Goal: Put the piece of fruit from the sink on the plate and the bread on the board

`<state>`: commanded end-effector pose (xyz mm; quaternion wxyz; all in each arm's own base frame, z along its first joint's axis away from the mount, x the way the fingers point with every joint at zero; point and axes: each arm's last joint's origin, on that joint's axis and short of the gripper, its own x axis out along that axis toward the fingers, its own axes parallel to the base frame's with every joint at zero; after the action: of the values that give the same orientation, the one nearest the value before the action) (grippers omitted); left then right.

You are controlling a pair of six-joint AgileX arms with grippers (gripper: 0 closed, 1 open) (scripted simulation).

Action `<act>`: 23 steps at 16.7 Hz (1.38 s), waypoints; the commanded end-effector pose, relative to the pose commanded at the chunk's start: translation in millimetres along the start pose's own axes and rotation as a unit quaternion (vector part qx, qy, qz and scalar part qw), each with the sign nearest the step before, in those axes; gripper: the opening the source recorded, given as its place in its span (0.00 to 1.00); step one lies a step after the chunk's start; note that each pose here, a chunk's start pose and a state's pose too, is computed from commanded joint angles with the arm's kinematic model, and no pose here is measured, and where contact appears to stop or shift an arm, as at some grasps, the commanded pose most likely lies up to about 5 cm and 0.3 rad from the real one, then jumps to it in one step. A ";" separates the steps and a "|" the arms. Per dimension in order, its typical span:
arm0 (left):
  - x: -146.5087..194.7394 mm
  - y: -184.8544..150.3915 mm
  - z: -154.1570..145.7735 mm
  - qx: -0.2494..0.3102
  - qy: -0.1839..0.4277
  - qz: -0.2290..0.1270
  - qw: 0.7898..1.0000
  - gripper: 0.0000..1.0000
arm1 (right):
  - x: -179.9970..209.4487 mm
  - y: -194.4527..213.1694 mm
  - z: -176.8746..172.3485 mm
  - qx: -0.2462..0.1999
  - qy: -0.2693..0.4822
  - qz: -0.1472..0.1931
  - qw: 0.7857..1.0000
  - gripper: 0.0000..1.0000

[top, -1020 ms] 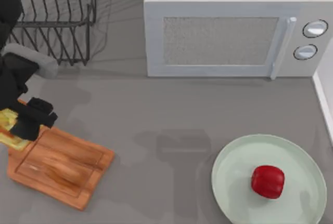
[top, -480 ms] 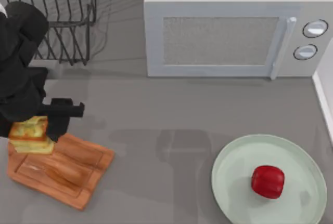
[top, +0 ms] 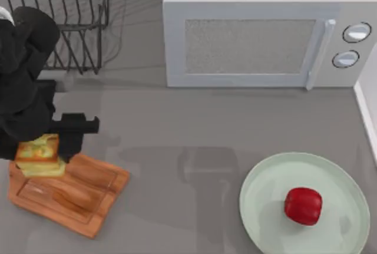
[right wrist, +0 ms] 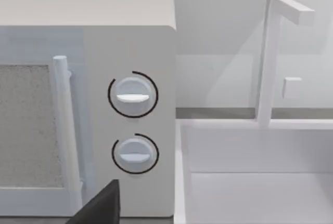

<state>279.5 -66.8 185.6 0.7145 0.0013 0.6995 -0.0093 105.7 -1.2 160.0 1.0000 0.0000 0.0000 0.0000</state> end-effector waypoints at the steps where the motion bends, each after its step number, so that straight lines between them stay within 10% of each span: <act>1: 0.7 -0.1 0.2 0.000 -0.001 0.000 1.000 0.00 | 0.0 0.0 0.0 0.000 0.000 0.000 1.000 1.00; 19: 46.8 -1.0 -1.0 0.001 0.003 0.001 1.000 0.00 | 0.0 0.0 0.0 0.000 0.000 0.000 1.000 1.00; 23: 46.8 -1.0 -1.0 0.001 0.003 0.001 1.000 0.30 | 0.0 0.0 0.0 0.000 0.000 0.000 1.000 1.00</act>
<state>279.5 -68.3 138.9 0.7127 0.0024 0.7014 -0.0096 105.7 -1.2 160.0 1.0000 0.0000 0.0000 0.0000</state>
